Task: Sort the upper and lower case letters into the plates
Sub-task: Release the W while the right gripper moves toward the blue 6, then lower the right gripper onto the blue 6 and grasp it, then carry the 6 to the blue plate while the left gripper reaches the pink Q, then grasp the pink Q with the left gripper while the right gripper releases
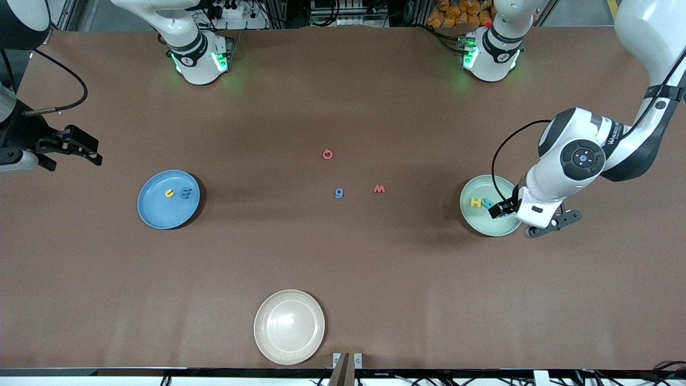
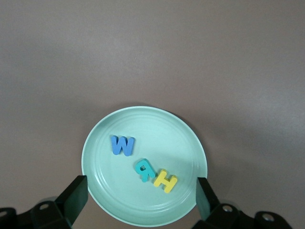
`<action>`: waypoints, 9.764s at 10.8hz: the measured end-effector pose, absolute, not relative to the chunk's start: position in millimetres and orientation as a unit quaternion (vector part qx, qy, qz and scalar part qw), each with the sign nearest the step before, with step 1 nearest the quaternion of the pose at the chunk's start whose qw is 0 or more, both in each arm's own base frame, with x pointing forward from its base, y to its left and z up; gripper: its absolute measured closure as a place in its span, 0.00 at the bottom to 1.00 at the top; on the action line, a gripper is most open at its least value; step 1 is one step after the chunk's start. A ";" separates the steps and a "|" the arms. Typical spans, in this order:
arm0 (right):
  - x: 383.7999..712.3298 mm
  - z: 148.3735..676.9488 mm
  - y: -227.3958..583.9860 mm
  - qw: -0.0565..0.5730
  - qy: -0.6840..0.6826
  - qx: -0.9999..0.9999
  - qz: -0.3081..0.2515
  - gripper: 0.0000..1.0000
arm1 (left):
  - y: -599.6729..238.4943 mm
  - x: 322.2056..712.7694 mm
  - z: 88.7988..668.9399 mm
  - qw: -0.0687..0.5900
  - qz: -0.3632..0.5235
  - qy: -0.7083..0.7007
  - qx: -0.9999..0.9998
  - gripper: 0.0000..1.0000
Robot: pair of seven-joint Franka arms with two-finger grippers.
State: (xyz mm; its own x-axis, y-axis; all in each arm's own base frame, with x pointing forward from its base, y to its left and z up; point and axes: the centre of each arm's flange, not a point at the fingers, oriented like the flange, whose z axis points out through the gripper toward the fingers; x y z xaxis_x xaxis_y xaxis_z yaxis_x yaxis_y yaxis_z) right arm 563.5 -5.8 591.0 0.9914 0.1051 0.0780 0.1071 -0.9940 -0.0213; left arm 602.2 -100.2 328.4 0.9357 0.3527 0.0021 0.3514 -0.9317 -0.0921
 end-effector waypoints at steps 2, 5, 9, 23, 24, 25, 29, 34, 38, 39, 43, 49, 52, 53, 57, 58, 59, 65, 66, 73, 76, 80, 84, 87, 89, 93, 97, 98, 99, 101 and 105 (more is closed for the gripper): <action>564.3 589.3 -1.4 0.013 -0.057 -0.998 -0.037 0.00 | -105.7 605.8 335.1 0.043 0.000 -0.177 -0.983 0.00; 566.7 583.3 11.7 0.013 -0.068 -0.997 -0.031 0.00 | -118.4 607.5 341.3 0.040 -0.006 -0.168 -0.985 0.00; 588.9 532.5 47.9 0.013 -0.095 -0.995 -0.001 0.00 | -119.5 608.3 344.4 0.044 -0.004 -0.168 -0.985 0.00; 557.9 331.3 389.8 0.024 0.122 -0.992 -0.007 0.00 | -108.0 624.8 366.7 0.041 -0.017 -0.185 -0.982 0.00; 552.1 309.4 417.0 0.018 0.140 -0.990 -0.006 0.00 | -107.9 624.7 366.5 0.041 -0.016 -0.185 -0.982 0.00; 547.2 290.4 441.3 0.019 0.153 -0.988 -0.012 0.01 | -107.8 624.5 366.2 0.042 -0.015 -0.185 -0.982 0.00; 529.4 227.4 480.1 0.023 0.152 -0.988 -0.011 0.07 | -106.0 623.6 365.9 0.046 -0.010 -0.186 -0.981 0.00; 514.2 191.1 493.1 0.016 0.121 -0.993 -0.004 0.28 | -83.3 621.1 361.4 0.065 0.015 -0.170 -0.983 0.00; 513.8 189.4 493.3 0.015 0.107 -0.994 -0.005 0.37 | -72.7 621.8 360.9 0.066 0.020 -0.161 -0.985 0.00; 513.7 188.7 493.2 0.014 0.106 -0.994 -0.004 0.37 | -73.2 621.7 360.9 0.066 0.020 -0.160 -0.985 0.00; 512.0 180.7 492.5 0.010 0.104 -0.994 0.000 0.43 | -74.6 620.1 358.8 0.067 0.022 -0.158 -0.985 0.00; 510.0 180.2 496.6 0.013 0.101 -0.995 -0.002 0.57 | -75.8 618.3 356.0 0.069 0.025 -0.157 -0.985 0.00; 508.2 181.6 499.7 0.015 0.099 -0.995 -0.002 0.74 | -85.6 616.9 355.6 0.069 0.025 -0.149 -0.986 0.00; 508.4 181.7 499.7 0.015 0.099 -0.995 -0.002 0.74 | -92.3 615.8 355.5 0.069 0.025 -0.143 -0.987 0.00; 537.9 209.0 476.5 0.009 0.096 -0.995 0.002 0.74 | -118.8 610.6 354.2 0.070 0.024 -0.136 -0.988 0.00; 552.8 229.6 458.5 0.002 0.091 -0.996 0.008 0.74 | -120.7 610.1 353.9 0.070 0.024 -0.135 -0.988 0.00; 566.7 254.8 437.4 -0.005 0.087 -0.996 0.016 0.74 | -121.4 609.9 353.8 0.070 0.024 -0.135 -0.988 0.00; 621.2 368.0 258.1 -0.035 0.002 -0.994 0.101 0.74 | -210.3 589.3 351.0 0.059 0.012 -0.131 -0.990 0.00; 628.3 370.7 221.9 -0.034 -0.012 -0.992 0.117 0.74 | -244.6 577.8 354.8 0.057 0.006 -0.131 -0.990 0.00; 634.0 310.7 30.9 -0.010 -0.062 -0.980 0.189 0.74 | -428.8 473.3 375.4 0.040 -0.023 -0.060 -0.997 0.00; 623.1 285.0 12.8 0.003 -0.092 -0.976 0.195 0.74 | -455.4 451.7 373.0 0.037 -0.021 -0.027 -0.999 0.00; 602.8 240.9 -4.5 0.015 -0.115 -0.975 0.188 0.74 | -521.0 421.0 337.4 0.051 -0.021 0.028 -0.998 0.00; 589.2 222.2 -4.1 0.017 -0.118 -0.972 0.202 0.67 | -580.3 380.3 264.9 0.099 -0.020 0.042 -0.994 0.00; 590.2 222.3 -4.5 0.017 -0.119 -0.973 0.198 0.44 | -592.7 389.7 237.7 0.018 0.021 -0.019 -0.999 0.00; 598.2 237.7 -4.9 0.014 -0.119 -0.976 0.181 0.19 | -589.4 407.9 209.5 -0.019 0.016 -0.049 -0.998 0.00; 609.1 368.7 -5.6 -0.006 -0.117 -0.988 0.097 0.00 | -589.9 384.8 172.5 0.000 0.032 -0.075 -0.997 0.00; 594.9 476.9 -4.1 -0.021 -0.114 -0.993 0.025 0.00 | -596.4 361.8 164.3 0.010 0.037 -0.084 -0.996 0.00; 593.5 489.0 -3.7 -0.021 -0.113 -0.993 0.014 0.00 | -596.0 360.8 163.2 0.011 0.037 -0.083 -0.996 0.01; 592.0 498.4 -2.8 -0.012 -0.109 -0.994 0.005 0.00 | -596.8 361.2 164.6 0.008 0.036 -0.083 -0.996 0.14; 587.3 518.5 -2.4 0.001 -0.102 -0.995 -0.014 0.00 | -598.1 362.1 170.4 0.004 0.033 -0.085 -0.996 0.43; 575.2 562.7 -3.2 -0.006 -0.099 -0.994 -0.053 0.00 | -598.4 362.8 173.6 0.003 0.031 -0.092 -0.995 0.64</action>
